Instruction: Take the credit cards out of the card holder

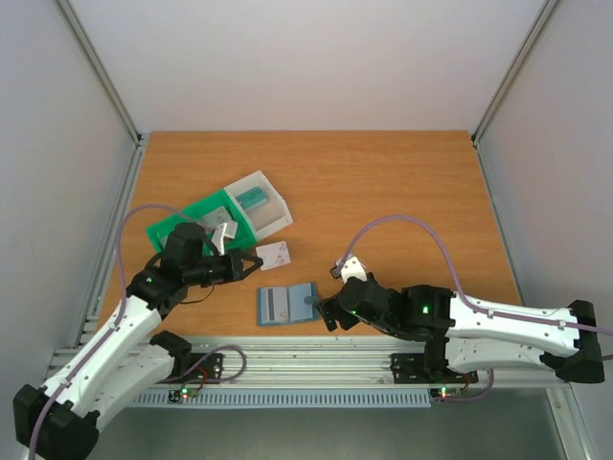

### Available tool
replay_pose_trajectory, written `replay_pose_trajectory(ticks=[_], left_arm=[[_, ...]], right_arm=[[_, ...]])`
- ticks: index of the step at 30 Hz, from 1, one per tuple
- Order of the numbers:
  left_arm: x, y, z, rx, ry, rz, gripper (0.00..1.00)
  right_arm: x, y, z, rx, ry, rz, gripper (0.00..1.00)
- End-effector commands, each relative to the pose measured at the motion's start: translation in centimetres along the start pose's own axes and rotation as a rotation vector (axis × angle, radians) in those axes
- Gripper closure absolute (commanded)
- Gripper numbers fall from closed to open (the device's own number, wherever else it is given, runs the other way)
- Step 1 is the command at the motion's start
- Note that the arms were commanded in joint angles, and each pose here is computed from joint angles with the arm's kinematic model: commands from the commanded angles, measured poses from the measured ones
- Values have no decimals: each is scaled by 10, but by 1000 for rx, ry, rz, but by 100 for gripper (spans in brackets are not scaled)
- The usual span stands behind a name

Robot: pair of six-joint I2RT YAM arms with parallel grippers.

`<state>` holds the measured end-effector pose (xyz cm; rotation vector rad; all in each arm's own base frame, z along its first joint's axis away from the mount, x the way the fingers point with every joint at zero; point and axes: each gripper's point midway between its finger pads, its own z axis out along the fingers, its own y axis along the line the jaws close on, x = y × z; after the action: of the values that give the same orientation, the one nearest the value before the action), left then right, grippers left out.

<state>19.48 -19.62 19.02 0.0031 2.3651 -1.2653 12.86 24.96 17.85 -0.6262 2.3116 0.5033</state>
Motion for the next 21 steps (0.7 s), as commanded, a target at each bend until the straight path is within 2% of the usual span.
replay_pose_trajectory(ticks=[1,6,14,21], left_arm=[[-16,7,-3,-60,-16,22,100],[-38,27,-9,-115,-51,-62,100],[-80,55,-26,-287,-96,-97,100],[-113,85,-37,-384,-139,-194,100]], right_arm=[[2,2,-10,-26,19,39,2],[3,-2,-15,-23,14,27,2],[-2,-6,-25,-27,-5,23,2],[-5,-8,-29,-21,-17,26,2]])
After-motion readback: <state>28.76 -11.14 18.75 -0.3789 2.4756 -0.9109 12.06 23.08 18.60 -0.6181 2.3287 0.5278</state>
